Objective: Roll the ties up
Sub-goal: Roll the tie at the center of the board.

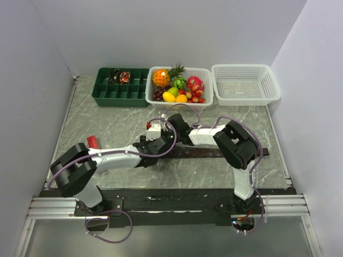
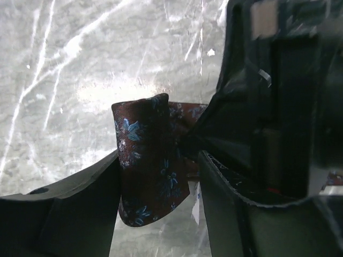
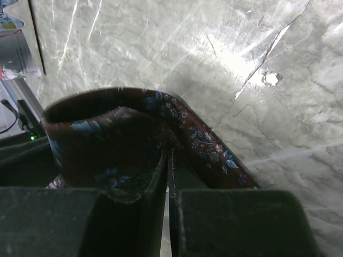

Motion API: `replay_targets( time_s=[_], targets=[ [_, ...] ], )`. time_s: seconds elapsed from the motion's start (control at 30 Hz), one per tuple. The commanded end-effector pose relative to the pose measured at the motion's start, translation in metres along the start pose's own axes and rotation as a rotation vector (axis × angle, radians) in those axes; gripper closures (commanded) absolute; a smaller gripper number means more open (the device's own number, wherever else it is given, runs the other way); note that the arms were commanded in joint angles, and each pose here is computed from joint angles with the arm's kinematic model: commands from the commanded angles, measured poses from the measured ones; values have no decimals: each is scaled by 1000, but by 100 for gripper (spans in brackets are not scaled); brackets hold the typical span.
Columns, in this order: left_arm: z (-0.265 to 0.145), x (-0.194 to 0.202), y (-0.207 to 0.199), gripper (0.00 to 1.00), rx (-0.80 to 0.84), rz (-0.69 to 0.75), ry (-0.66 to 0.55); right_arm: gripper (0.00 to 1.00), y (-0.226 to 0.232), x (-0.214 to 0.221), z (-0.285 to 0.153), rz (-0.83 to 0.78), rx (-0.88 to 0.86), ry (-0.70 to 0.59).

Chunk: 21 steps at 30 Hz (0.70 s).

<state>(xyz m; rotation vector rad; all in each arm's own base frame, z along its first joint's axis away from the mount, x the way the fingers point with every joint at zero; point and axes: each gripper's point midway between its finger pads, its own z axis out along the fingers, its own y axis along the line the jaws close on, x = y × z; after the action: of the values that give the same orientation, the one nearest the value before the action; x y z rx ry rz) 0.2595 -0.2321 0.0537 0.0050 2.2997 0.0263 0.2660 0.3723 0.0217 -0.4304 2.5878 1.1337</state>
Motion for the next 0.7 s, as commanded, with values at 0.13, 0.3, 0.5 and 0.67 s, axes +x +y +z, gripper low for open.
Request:
replay_targets(
  time_s=[0.13,0.3,0.5,0.67],
  targets=[
    [-26,-14,-47,42,318,-181,-62,87,3,0,-7,-34,19,-25],
    [-35,-19,-46,43,378,-213,-104,87,0,1,-6,-32,35,-18],
    [-43,-25,-53,43,466,-240,-134,87,1,2,1,-20,4,-14],
    [-43,-22,-57,46,522,-280,-123,87,0,2,1,-17,6,-11]
  ],
)
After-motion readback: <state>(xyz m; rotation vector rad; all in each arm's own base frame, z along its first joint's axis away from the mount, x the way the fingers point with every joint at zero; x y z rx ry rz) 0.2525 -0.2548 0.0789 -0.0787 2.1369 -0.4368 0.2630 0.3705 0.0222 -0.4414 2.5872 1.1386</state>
